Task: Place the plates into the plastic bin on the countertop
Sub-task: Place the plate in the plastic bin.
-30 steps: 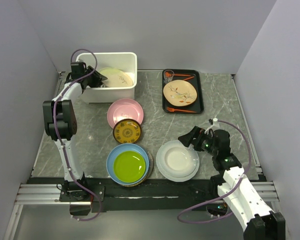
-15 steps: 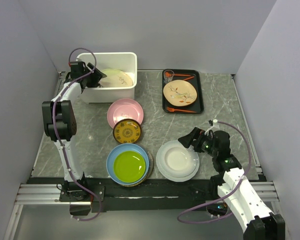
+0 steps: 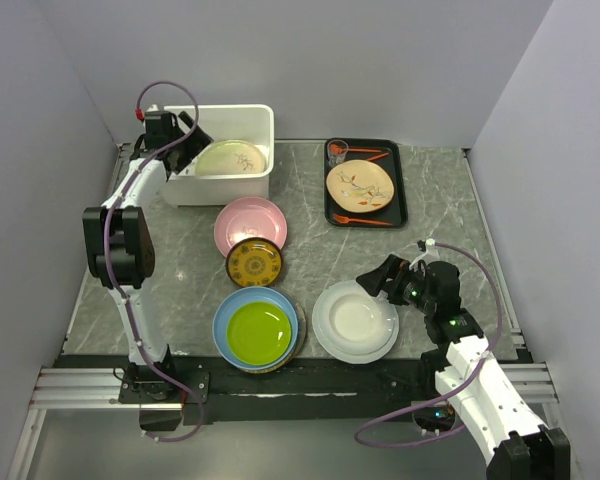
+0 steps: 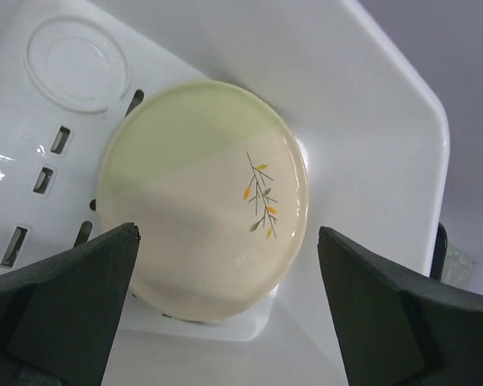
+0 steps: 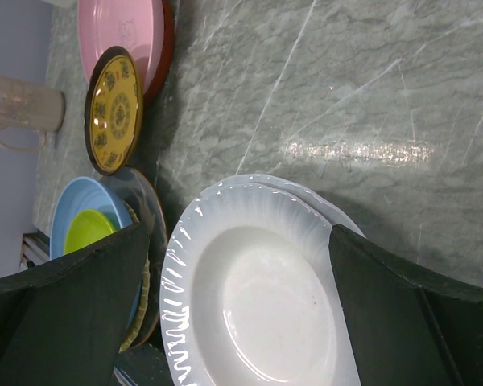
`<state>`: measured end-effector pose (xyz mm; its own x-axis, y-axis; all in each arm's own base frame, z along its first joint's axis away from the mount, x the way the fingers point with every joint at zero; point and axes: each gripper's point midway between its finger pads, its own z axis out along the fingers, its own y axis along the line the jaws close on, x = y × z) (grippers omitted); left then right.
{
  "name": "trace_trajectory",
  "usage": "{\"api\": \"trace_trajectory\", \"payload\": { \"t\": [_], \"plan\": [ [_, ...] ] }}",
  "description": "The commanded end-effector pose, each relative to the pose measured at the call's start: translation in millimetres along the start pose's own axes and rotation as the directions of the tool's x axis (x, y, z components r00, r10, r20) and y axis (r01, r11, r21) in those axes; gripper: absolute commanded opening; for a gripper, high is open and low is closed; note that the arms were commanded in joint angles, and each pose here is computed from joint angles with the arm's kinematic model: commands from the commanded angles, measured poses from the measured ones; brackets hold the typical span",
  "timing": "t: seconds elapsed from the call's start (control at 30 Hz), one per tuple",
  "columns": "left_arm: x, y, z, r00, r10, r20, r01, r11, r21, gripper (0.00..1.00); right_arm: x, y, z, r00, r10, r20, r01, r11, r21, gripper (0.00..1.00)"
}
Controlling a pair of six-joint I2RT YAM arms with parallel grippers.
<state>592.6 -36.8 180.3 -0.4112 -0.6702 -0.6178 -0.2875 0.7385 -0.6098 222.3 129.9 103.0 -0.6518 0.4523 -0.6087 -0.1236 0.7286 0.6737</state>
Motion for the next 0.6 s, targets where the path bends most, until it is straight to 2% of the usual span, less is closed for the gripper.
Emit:
{"api": "trace_trajectory", "payload": {
  "t": [0.0,0.27,0.57],
  "plan": [
    [-39,-44,-36,0.989,0.068,0.133,-0.075,0.996,0.045,0.98,-6,7,-1,1.0,-0.019,0.019,0.02,1.0,-0.024,1.0],
    [-59,-79,-83,0.97,0.069,0.233,-0.105,0.984,0.142,0.99,-9,10,-2,0.999,-0.025,0.025,0.026,0.999,-0.024,1.0],
    [-64,-116,-134,0.955,0.057,0.292,-0.135,0.958,0.253,0.99,-14,13,-1,0.999,-0.031,0.033,0.032,0.999,-0.032,1.0]
  ]
}}
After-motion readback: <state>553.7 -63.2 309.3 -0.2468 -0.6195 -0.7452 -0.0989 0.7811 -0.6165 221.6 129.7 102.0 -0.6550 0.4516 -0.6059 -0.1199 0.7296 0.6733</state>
